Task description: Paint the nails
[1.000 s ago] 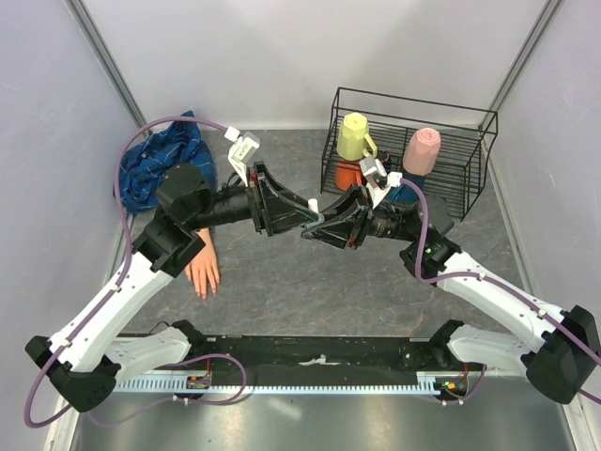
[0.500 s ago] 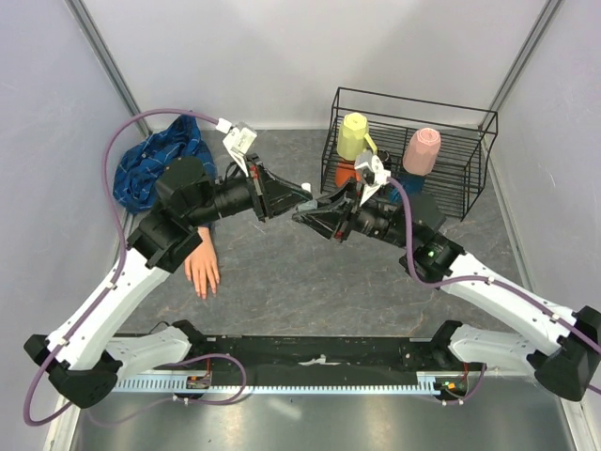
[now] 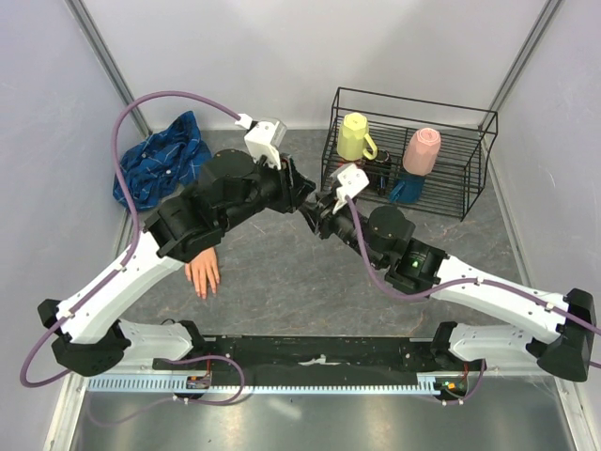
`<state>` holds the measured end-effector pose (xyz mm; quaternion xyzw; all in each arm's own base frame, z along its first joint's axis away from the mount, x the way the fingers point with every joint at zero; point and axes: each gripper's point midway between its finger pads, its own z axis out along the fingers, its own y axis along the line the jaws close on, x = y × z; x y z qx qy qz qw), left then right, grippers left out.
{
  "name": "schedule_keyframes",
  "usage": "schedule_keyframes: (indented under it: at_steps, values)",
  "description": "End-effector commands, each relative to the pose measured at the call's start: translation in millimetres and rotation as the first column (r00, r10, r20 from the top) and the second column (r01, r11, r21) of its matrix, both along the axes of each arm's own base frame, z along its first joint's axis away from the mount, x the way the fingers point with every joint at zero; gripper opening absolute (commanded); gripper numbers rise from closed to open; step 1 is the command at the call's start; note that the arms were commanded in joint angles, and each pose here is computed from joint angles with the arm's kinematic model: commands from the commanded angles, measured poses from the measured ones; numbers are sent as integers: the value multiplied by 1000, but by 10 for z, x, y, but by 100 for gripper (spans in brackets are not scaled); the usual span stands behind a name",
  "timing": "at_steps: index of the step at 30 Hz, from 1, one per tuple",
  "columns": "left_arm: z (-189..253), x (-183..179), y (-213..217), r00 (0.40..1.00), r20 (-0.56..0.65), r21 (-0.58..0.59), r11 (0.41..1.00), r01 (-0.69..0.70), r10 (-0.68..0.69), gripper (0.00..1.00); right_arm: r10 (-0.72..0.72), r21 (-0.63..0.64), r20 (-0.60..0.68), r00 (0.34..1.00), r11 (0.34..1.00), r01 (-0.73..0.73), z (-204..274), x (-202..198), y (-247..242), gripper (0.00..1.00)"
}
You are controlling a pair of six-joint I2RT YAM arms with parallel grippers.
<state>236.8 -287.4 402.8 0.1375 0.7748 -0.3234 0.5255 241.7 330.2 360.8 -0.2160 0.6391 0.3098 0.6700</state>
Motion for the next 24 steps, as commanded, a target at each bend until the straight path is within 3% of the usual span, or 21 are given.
schedule_keyframes:
  at_steps: [1,4,6,17,24]
  values:
    - [295,-128,-116,994,65,-56,994,92,-88,52,205,-65,96,974,978,-199,24,-330,204,0]
    - [344,-277,-109,981,69,-59,981,186,-182,73,296,-67,93,951,954,-291,9,-404,204,0]
    - [378,-378,-61,965,63,-77,963,259,-254,77,384,-49,62,921,923,-382,-11,-463,203,0]
    - [534,-751,217,885,143,-196,863,465,-444,73,604,78,44,796,792,-605,157,-606,-98,0]
    - [536,-803,117,840,119,-259,800,541,-529,63,709,161,66,702,687,-708,314,-763,-157,0]
